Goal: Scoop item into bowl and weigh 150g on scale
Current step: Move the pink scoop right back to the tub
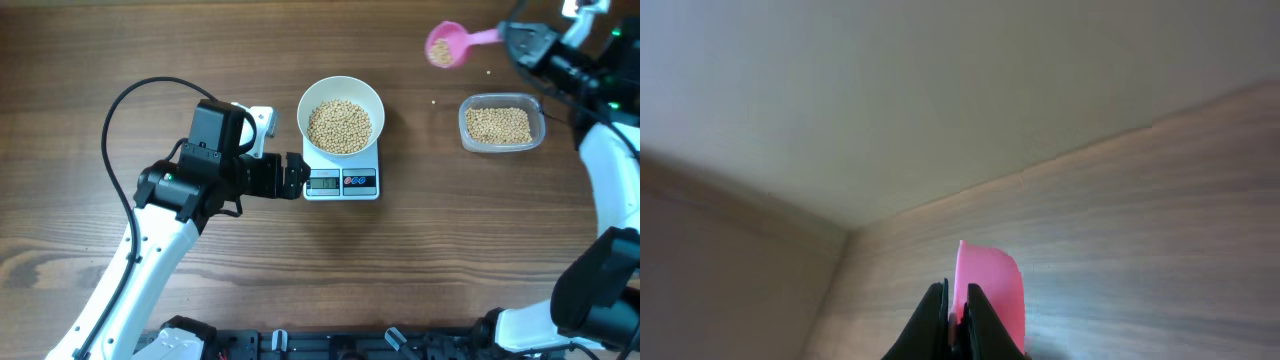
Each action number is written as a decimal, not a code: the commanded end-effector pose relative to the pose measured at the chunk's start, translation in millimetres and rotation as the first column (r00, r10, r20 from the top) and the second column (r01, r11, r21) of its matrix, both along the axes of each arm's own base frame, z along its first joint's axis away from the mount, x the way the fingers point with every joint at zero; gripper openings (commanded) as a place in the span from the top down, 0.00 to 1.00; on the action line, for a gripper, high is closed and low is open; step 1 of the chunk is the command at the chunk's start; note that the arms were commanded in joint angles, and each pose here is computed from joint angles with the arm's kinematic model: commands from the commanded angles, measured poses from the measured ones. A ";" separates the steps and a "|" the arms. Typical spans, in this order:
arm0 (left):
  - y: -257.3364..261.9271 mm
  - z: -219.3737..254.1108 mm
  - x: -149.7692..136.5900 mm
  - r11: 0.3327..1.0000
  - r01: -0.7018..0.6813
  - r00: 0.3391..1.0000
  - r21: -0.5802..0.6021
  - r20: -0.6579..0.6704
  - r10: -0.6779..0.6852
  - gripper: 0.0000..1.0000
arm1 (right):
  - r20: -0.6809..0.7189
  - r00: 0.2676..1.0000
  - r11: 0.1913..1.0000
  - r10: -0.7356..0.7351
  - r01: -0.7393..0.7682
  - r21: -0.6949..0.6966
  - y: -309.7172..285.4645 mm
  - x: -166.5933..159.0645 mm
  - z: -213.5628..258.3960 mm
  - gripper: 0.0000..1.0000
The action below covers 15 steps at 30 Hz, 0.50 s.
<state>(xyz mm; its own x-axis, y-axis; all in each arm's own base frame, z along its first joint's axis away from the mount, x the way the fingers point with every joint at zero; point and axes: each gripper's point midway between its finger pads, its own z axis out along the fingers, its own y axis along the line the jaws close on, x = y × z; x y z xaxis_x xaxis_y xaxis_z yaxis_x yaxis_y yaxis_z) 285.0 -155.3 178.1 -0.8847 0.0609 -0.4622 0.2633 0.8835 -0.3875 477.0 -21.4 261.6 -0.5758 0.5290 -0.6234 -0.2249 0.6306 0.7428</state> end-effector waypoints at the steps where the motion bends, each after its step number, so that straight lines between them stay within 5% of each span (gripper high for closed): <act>1: -2.8 -2.2 -2.2 1.000 0.023 1.000 -0.002 -0.001 -0.023 0.00 | 0.002 1.000 0.998 0.001 -0.001 -0.057 -26.7 -10.3 -14.6 0.96; 15: -2.8 -2.2 -2.2 1.000 0.023 1.000 -0.002 -0.001 -0.023 0.00 | 0.056 0.998 0.944 -0.011 0.029 -0.327 -71.2 -25.8 -38.6 0.96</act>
